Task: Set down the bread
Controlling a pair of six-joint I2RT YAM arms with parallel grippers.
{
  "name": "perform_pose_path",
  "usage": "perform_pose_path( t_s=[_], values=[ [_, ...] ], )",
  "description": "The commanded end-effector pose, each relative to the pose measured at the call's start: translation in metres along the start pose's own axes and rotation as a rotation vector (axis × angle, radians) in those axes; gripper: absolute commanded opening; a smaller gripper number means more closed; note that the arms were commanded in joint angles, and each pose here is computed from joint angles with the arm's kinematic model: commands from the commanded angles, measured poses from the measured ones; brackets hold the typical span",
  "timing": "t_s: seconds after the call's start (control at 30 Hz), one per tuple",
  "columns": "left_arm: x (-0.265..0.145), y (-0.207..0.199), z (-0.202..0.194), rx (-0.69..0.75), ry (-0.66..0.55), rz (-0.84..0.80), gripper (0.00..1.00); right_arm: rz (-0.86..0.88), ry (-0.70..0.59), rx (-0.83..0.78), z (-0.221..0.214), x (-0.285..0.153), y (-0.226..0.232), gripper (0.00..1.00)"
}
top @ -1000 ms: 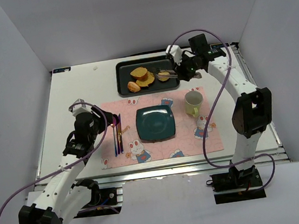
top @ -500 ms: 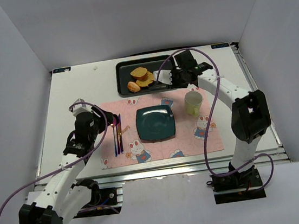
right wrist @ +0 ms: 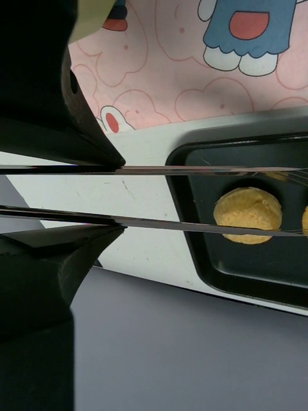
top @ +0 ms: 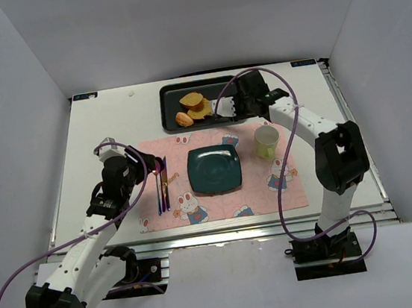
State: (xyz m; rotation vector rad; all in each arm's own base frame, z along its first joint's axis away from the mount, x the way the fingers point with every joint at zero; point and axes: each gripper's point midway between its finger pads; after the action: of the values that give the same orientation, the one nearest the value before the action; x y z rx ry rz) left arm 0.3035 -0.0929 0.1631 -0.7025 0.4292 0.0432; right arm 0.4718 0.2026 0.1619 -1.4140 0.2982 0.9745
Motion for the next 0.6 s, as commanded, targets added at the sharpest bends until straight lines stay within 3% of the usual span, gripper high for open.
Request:
perform_pose_path(
  t_s=[0.0,0.57],
  values=[
    [-0.002,-0.003,0.005,-0.008,-0.022,-0.012,0.7,-0.024,0.021,-0.104,0.0,0.012,-0.009,0.45],
    [-0.003,-0.003,0.006,-0.01,-0.024,-0.009,0.7,-0.039,0.028,-0.177,0.011,0.032,-0.006,0.46]
  ],
)
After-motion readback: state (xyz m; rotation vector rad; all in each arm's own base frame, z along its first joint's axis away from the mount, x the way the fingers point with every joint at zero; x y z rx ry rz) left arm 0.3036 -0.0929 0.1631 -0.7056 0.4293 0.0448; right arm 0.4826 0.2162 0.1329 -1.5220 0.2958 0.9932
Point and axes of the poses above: each gripper's point midway between its finger pads, its own x axis out along the fingers, its own y axis along the line the jaws close on, z = x × y, and after that the axes turned 3 degrees about -x, right-handed
